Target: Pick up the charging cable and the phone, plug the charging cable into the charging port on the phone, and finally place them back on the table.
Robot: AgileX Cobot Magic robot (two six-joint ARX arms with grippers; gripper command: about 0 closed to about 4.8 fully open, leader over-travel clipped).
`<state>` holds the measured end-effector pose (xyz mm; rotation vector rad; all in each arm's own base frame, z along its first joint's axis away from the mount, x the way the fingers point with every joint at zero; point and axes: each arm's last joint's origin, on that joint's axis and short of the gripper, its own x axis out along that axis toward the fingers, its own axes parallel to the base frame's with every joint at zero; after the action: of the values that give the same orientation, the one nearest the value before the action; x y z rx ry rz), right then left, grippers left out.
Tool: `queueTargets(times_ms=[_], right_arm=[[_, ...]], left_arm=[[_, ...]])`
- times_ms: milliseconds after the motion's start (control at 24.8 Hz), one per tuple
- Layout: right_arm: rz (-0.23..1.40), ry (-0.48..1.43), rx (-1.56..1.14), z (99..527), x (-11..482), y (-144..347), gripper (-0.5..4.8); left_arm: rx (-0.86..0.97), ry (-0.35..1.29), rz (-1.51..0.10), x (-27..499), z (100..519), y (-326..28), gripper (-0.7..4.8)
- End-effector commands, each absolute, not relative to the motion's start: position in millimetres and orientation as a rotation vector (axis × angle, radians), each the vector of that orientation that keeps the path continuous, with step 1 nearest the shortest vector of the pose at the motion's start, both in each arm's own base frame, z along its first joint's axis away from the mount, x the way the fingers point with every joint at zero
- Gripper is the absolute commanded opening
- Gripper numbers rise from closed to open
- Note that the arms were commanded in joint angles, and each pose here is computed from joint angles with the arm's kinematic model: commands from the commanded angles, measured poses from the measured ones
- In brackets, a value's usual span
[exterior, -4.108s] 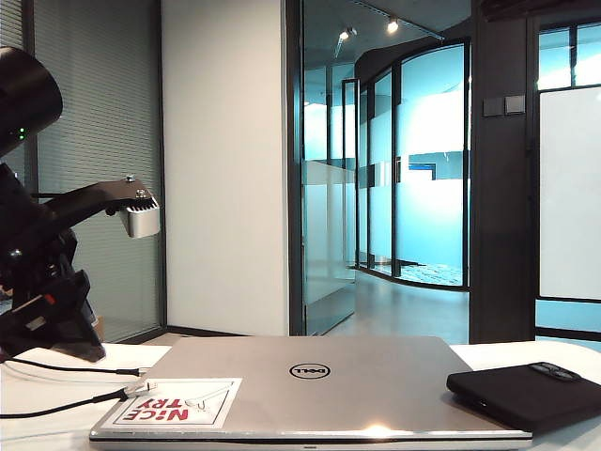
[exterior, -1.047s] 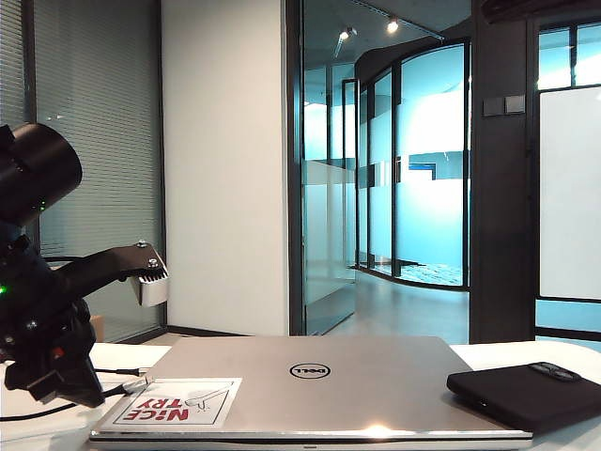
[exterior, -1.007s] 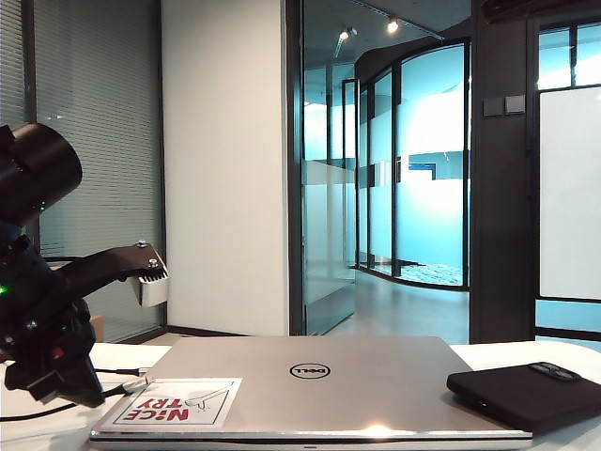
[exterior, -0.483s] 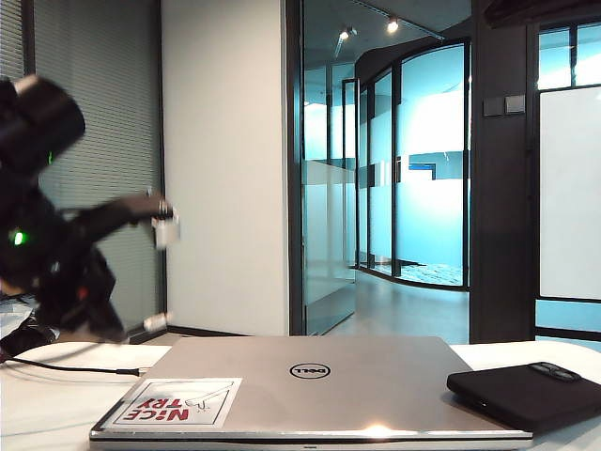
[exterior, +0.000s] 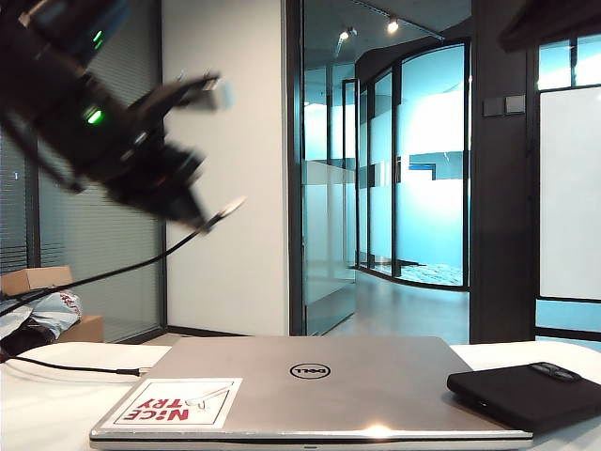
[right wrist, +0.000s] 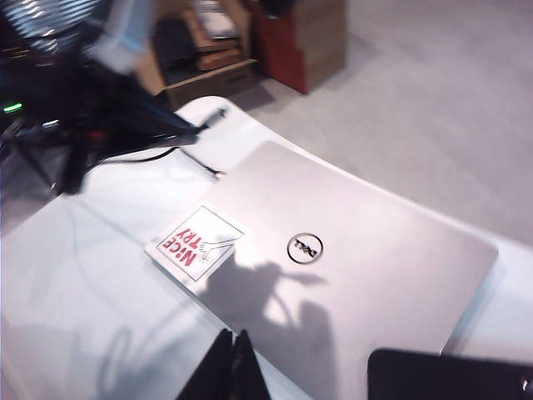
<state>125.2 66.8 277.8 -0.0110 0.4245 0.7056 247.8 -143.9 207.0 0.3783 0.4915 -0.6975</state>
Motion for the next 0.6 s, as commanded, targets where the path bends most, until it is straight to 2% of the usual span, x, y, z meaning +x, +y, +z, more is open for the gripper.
queueTargets(times_ms=[40,121,242,322,483,604], right_arm=[[0.641,0.472,0.163,280,128,68,-0.06],[0.577,0.522,0.298,279,130,67,-0.05],[0.554,0.529,0.301,278,131,67,-0.06],[0.469,0.550,0.281,275,131,65,-0.06],[0.387,0.623,0.277,266,130,61,-0.06],[0.344,0.688,0.396,262,136,56,-0.05]], left_arm=[[0.214,0.466,-0.711,241,224,-159,-0.07],[0.110,0.463,-0.732,233,234,-170,-0.07],[0.035,0.463,-0.750,224,243,-177,-0.07],[-0.010,0.462,-0.762,218,248,-180,-0.07],[-0.066,0.473,-0.757,214,254,-178,-0.07],[-0.064,0.491,-0.753,213,252,-178,-0.07]])
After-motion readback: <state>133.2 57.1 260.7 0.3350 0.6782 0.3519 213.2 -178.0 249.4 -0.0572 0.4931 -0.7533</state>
